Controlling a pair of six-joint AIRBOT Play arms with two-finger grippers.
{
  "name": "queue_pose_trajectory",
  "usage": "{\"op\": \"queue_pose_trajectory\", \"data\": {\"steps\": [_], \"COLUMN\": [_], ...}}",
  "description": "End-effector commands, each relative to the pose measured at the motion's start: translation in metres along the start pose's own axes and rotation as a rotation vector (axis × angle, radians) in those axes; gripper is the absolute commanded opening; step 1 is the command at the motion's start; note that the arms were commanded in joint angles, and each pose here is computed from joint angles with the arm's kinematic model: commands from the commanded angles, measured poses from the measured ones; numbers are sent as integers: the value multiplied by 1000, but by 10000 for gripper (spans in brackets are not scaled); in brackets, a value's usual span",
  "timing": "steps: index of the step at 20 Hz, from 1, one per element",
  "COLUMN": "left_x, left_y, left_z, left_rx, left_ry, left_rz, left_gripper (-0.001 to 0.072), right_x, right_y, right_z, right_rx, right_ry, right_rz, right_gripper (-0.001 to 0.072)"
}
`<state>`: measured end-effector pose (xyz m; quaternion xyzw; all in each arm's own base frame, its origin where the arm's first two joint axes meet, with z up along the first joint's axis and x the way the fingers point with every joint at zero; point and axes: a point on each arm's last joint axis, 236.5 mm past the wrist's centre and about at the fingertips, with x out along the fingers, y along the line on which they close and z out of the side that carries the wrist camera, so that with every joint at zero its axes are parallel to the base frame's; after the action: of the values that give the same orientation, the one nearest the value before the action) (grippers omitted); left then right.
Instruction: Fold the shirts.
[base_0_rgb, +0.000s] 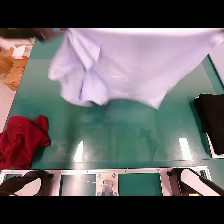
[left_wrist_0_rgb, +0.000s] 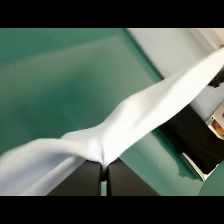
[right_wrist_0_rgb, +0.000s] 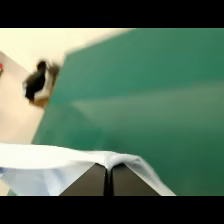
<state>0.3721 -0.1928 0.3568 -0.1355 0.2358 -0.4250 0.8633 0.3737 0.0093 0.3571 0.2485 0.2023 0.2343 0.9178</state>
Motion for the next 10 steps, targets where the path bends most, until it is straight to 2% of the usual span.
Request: {"op": "queue_pose_trajectory", "data": {"steps": [1,5,7,10], "left_x": [-69,-108,-108,-88], "left_y": [-104,-162,-157,-113], "left_z": [53,70,70,69], "left_rx": [242,338,323,271], "left_ry": [-121,-239,-254,-236], "left_rz": [-53,-95,-76,7], "left_gripper": [26,27,27,27], "right_x": [-63,-107,-109,-91], "right_y": [121,190,183,139], "right_z": [53,71,73,68], "right_rx": [-265,-420,-434,-368], "right_ry": [-246,-423,-432,-372], "right_rz": [59,58,7,-56], "right_gripper": [13,14,14,14]}}
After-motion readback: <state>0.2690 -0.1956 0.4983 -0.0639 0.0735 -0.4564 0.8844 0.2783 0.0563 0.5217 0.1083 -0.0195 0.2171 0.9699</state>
